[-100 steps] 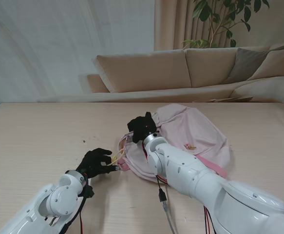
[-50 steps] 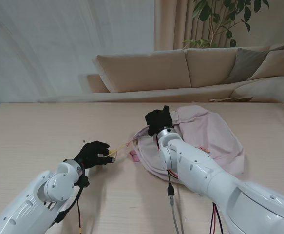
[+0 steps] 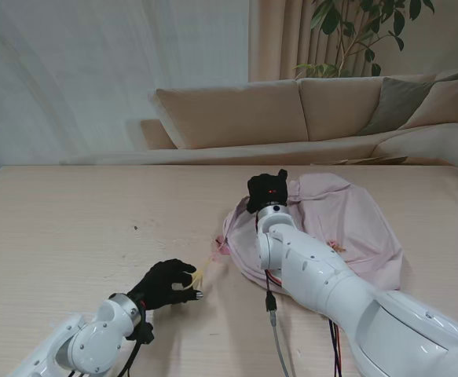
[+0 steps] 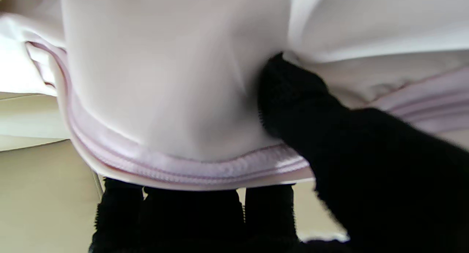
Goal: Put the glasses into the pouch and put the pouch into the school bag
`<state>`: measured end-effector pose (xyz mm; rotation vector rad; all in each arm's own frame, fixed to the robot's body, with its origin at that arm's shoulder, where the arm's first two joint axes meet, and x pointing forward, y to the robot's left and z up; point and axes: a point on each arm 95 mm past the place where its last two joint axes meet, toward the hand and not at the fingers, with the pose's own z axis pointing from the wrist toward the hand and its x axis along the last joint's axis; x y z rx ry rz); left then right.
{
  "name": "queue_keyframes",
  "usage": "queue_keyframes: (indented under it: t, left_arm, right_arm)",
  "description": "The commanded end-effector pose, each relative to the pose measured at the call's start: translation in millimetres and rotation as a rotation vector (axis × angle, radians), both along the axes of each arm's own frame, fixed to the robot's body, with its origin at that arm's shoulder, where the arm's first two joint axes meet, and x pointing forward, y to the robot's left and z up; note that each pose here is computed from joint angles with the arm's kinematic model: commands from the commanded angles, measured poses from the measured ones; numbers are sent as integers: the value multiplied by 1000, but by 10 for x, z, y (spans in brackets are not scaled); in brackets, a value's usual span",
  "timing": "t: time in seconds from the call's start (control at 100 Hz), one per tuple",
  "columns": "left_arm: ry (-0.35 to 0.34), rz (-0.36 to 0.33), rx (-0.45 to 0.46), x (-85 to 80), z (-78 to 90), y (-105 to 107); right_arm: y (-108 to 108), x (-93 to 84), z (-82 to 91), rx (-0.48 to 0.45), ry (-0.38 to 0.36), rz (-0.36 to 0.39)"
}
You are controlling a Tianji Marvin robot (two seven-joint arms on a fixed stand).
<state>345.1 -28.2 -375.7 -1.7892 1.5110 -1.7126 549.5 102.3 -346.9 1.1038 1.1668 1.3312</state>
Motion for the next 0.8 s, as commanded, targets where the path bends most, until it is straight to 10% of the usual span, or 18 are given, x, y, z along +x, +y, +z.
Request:
queue_keyframes:
  t: [0.0, 0.31, 0.52, 0.79]
  left_arm:
    - [-4, -23, -10, -24, 48, -102]
    - [4, 31, -14, 151, 49, -20]
    - [10, 39, -9, 152, 8, -19]
    - [-11, 65, -22, 118, 54, 16]
  right_arm:
    - [-70, -17, -42, -20, 30, -12]
    - [-169, -117, 48, -21, 118, 45]
    - [-135, -210, 224, -41, 24, 239]
    - [-3, -370, 291, -104, 89, 609]
